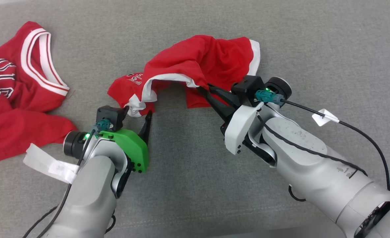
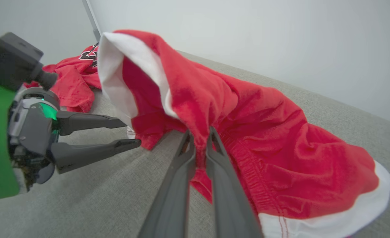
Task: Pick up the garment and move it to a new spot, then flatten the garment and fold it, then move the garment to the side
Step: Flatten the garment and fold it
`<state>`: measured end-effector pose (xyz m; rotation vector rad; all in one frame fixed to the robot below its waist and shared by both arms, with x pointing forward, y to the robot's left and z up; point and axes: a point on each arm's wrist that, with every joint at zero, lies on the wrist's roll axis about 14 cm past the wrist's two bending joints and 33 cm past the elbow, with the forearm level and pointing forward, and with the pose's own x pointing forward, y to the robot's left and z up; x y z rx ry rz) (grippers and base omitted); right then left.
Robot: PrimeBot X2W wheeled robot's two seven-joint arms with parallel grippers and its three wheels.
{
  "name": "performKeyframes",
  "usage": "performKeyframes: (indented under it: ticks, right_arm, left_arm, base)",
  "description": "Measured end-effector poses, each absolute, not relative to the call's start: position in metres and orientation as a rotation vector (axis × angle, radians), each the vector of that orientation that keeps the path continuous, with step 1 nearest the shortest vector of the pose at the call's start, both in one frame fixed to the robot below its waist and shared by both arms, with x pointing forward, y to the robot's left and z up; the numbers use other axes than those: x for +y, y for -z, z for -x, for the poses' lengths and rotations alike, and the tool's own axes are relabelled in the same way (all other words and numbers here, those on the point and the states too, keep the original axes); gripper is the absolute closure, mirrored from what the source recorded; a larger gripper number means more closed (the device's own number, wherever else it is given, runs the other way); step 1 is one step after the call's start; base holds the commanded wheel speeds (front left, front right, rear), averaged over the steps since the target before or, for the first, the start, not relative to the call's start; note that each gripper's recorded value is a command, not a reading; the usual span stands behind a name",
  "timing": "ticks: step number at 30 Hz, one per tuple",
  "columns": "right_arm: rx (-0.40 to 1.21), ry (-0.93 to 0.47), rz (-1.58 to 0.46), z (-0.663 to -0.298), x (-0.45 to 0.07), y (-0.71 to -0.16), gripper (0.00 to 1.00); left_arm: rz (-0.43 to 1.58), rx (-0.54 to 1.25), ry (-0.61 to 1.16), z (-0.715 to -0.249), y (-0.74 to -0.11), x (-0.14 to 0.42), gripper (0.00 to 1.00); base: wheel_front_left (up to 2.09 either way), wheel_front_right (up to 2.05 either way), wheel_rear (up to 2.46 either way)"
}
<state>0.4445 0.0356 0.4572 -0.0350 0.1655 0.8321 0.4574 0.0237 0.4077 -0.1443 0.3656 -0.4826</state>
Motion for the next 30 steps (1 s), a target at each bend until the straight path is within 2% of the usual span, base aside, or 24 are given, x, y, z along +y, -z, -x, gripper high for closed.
performKeyframes:
  ticks: [1, 2, 3, 4, 5, 17, 24, 30]
  right_arm:
    - [0.167, -0.828, 0.033, -0.445, 0.034, -0.457, 1.0]
    - [0.168, -0.824, 0.031, -0.445, 0.033, -0.457, 1.0]
    - [0.165, -0.82, 0.03, -0.445, 0.031, -0.458, 1.0]
    - [0.165, -0.815, 0.031, -0.446, 0.03, -0.458, 1.0]
    - [0.163, -0.806, 0.033, -0.447, 0.026, -0.459, 1.0]
    - [0.098, -0.749, 0.061, -0.462, 0.001, -0.485, 1.0]
    - [-0.029, -0.72, 0.118, -0.477, -0.017, -0.536, 1.0]
    - [-0.097, -0.745, 0.125, -0.468, -0.015, -0.571, 1.0]
  left_arm:
    - [0.145, 0.383, 0.478, -0.457, -0.403, 0.024, 0.0]
    - [0.148, 0.397, 0.475, -0.456, -0.399, 0.025, 0.14]
    - [0.147, 0.407, 0.473, -0.455, -0.396, 0.025, 0.44]
    - [0.145, 0.415, 0.472, -0.455, -0.394, 0.025, 0.62]
    - [0.145, 0.411, 0.474, -0.457, -0.395, 0.024, 1.0]
    - [0.052, 0.259, 0.546, -0.467, -0.435, 0.017, 1.0]
    - [-0.134, 0.041, 0.603, -0.493, -0.509, 0.028, 1.0]
    - [-0.262, -0.091, 0.577, -0.507, -0.571, 0.048, 1.0]
  base:
    - [0.0, 0.0, 0.0]
    - [0.0, 0.0, 0.0]
    - [0.0, 0.0, 0.0]
    - [0.0, 0.0, 0.0]
    - [0.0, 0.0, 0.0]
    - [0.0, 0.0, 0.0]
    - [0.0, 0.0, 0.0]
    - [0.0, 0.0, 0.0]
